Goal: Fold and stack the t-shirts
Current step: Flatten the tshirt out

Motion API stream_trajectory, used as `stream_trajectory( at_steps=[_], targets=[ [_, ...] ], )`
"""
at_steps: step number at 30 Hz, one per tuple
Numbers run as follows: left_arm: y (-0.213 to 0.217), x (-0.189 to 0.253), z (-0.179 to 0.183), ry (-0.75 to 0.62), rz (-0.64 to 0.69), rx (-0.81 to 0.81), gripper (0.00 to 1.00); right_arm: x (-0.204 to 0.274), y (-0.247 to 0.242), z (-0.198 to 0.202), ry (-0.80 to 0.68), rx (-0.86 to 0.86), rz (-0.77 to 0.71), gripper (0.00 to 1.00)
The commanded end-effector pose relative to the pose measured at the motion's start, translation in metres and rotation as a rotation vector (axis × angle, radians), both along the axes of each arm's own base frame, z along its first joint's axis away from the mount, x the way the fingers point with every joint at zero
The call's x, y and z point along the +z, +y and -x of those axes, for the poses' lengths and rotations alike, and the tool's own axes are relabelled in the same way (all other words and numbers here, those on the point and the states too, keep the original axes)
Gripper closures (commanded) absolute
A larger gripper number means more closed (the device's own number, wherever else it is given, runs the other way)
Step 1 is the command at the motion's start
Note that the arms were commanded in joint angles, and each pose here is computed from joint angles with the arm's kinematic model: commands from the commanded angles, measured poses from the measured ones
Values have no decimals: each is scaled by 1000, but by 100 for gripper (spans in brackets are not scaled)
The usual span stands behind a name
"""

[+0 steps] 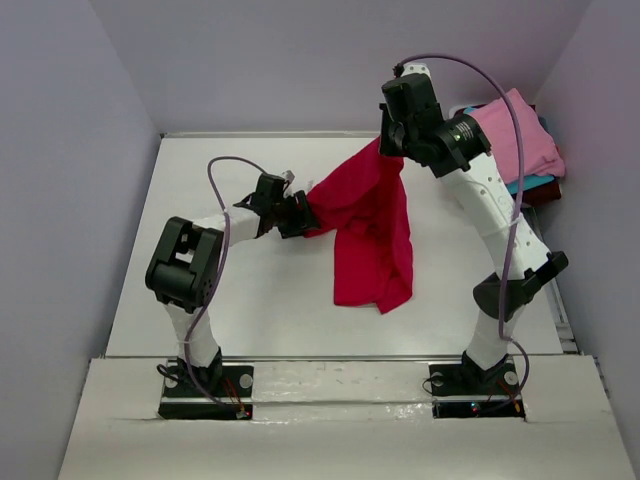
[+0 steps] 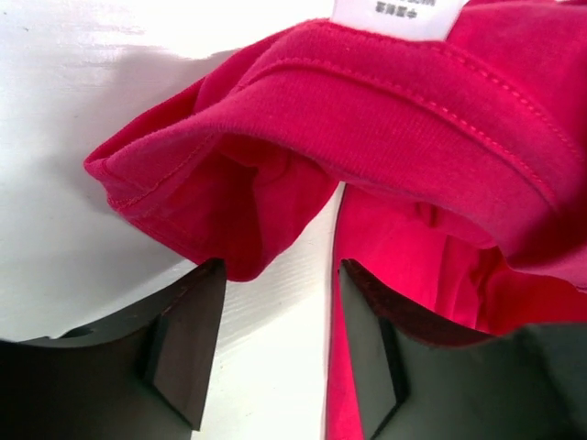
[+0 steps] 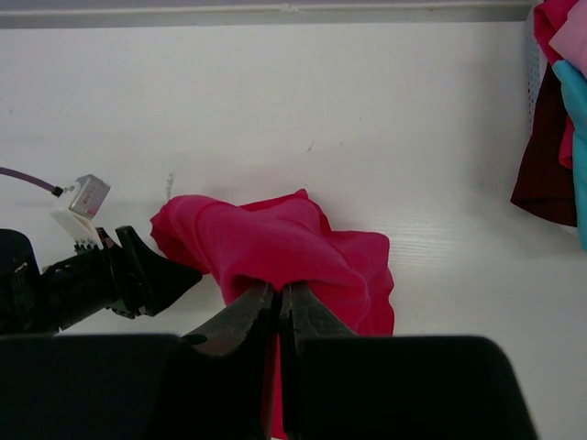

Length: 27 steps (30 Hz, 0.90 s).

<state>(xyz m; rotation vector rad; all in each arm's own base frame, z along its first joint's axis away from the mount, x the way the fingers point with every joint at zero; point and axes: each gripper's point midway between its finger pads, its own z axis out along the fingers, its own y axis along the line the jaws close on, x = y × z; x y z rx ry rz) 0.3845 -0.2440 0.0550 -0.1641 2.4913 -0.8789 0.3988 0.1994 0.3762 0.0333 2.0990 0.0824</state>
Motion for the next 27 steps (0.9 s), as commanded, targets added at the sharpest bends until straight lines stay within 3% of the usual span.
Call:
stream_trajectory(
  at_steps=[1, 7, 16, 20, 27],
  targets=[
    [-3, 9, -9, -44, 14, -17, 40, 29, -7, 4, -74, -13, -57, 93],
    [-3, 0, -10, -40, -2, -26, 50, 29, -7, 4, -76, -13, -58, 93],
    [0, -14, -14, -33, -37, -27, 51, 28, -7, 4, -73, -11, -52, 93],
    [-4, -10, -15, -45, -38, -39, 61, 25, -5, 3, -66, -6, -51, 93],
    [-1, -3, -18, -56, -68, -37, 94, 23, -3, 0, -65, -4, -48, 93]
  ],
)
